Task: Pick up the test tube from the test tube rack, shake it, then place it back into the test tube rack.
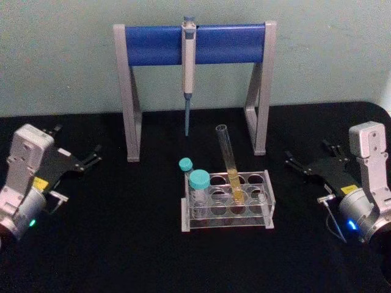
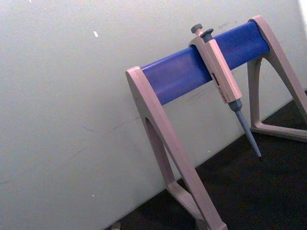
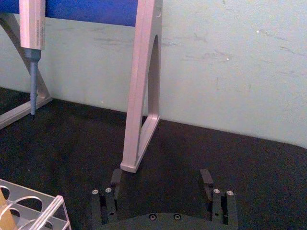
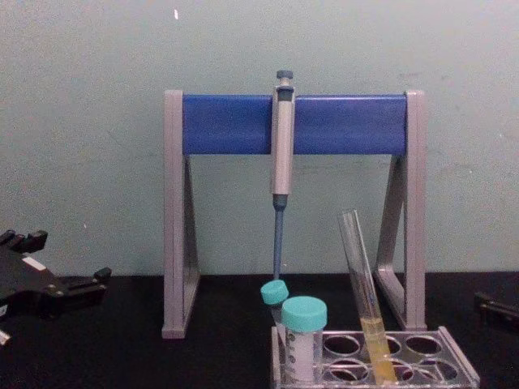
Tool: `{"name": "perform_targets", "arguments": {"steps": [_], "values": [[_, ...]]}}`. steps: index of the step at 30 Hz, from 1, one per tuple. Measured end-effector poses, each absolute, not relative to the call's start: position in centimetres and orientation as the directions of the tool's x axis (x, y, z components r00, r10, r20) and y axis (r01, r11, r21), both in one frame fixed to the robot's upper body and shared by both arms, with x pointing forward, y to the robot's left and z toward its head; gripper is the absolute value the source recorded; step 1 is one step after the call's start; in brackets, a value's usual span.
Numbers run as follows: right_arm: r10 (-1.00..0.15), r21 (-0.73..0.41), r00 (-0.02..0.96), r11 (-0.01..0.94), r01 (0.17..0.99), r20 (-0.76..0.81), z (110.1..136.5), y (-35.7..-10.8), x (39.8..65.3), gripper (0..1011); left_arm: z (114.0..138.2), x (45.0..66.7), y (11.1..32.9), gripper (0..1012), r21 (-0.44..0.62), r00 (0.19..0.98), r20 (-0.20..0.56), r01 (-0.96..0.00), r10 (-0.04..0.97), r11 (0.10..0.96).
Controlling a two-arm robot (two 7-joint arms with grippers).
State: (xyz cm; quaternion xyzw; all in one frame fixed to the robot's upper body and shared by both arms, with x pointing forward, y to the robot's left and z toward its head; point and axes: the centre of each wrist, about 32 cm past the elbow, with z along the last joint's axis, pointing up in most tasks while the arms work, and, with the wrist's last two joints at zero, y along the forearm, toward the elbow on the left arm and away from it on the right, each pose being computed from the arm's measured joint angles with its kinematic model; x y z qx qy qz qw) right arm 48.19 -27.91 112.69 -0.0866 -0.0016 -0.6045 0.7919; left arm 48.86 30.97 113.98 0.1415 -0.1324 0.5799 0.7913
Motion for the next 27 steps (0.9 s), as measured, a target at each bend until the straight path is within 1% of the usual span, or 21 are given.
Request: {"name": "perform_targets", "arguments": {"steps": [27], "values": [[-0.957,-0.135,0.269,0.254,0.958,0.107,112.69,-27.91,48.19,1000,113.98,48.86,30.97,1001,0.070,0.292,0.374,-0.955,0.880,0.287]]}}
